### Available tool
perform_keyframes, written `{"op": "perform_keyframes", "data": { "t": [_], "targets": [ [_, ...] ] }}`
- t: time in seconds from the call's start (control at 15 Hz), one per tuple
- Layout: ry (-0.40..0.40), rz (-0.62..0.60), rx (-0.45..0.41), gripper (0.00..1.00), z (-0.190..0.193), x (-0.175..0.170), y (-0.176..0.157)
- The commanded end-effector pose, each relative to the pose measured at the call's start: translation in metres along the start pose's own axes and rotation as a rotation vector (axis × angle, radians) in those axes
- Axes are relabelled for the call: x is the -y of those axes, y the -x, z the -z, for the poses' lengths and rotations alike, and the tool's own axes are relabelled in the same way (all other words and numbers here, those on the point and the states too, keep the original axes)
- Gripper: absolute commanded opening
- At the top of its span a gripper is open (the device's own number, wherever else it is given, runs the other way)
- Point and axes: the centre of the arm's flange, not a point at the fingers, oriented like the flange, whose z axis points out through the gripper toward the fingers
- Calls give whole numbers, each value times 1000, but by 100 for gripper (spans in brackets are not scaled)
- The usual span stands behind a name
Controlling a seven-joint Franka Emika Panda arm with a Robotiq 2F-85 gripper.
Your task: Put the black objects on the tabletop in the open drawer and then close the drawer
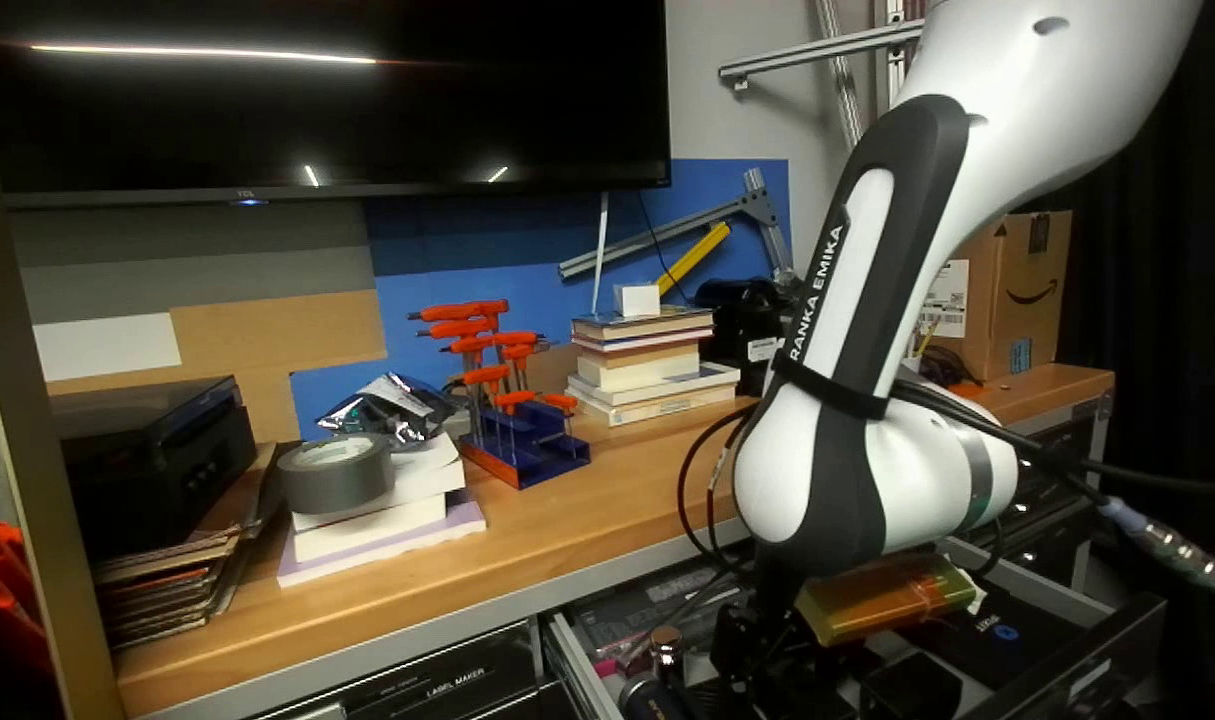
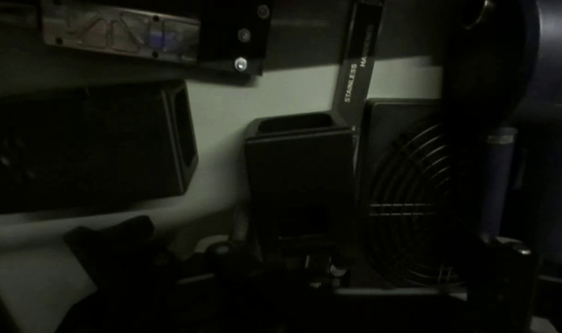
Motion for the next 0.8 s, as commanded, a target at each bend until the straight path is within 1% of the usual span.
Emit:
{"op": "perform_keyframes", "data": {
  "t": [0.0, 0.07, 0.13, 0.2, 0.4, 0.6, 0.73],
  "targets": [
    [85, -44, -19, 100, 33, 7, -12],
    [98, -52, -17, 100, 39, 4, -12],
    [145, -88, -19, 100, 47, 0, -11],
    [175, -116, -20, 100, 55, -4, -10],
    [243, -218, -47, 100, 74, -12, -5],
    [285, -368, -58, 100, 82, -22, 4],
    [292, -495, -52, 100, 82, -27, 12]
  ]
}}
